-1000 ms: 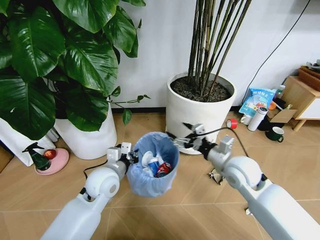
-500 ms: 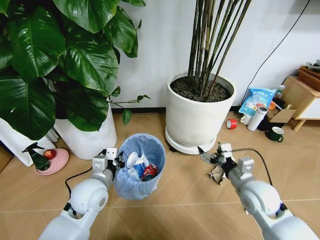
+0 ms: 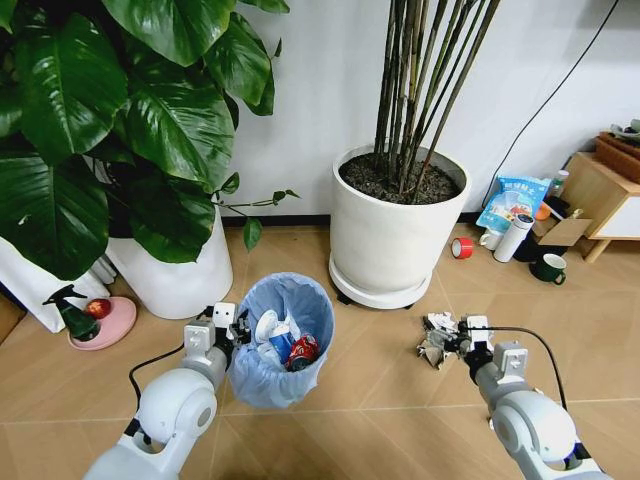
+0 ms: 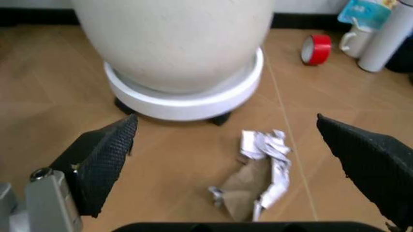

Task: Pick up the trash bin and place the garbage on the floor into it.

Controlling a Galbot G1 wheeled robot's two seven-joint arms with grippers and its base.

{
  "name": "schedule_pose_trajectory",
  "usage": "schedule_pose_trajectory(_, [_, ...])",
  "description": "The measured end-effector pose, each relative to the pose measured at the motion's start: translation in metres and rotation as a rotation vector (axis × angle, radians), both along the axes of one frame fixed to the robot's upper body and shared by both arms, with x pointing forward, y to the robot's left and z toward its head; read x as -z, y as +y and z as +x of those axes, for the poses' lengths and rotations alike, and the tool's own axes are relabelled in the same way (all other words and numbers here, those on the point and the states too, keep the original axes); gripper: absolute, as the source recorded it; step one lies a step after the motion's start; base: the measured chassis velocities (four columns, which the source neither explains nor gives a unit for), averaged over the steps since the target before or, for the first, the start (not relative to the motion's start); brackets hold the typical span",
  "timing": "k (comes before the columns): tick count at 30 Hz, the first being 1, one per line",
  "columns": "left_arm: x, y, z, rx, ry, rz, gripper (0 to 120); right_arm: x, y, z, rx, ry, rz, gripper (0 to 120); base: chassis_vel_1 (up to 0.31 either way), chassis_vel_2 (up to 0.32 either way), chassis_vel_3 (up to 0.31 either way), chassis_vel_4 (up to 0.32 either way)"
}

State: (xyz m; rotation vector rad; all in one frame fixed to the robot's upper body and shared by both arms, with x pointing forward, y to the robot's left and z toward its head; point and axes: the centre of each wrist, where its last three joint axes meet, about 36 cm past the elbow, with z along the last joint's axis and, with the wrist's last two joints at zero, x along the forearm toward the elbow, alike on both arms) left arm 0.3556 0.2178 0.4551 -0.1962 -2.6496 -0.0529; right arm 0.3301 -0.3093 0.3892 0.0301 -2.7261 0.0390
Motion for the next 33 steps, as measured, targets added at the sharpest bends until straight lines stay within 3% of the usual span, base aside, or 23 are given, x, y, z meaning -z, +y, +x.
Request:
schedule_pose_trajectory(10, [0.001,-0.001,-0.009,0.003,0.009,-0.001,0,0.02,-0.005,-0.001,0.013,0.027,-0.005,100,-0.163,-0.154,0.171,0.157])
schedule_pose_trajectory(17, [-0.002,0.0,-0.011,0.007,0.003,0.0,0,0.032,-0.017,0.005,-0.061,0.055,0.016,100,-0.162,-0.173,0.159,0.17])
schedule_pose_trajectory(28, [-0.004,0.0,-0.013,0.017,0.0,0.004,0,0.082,-0.076,0.046,-0.366,0.099,-0.049,100,-0.053,-0.038,0.047,0.042])
schedule_pose_trajectory(33, [-0.003,0.0,-0.014,0.017,0.006,0.007,0,0.107,-0.083,0.06,-0.518,0.163,-0.077,100,0.0,0.0,0.0,0.0])
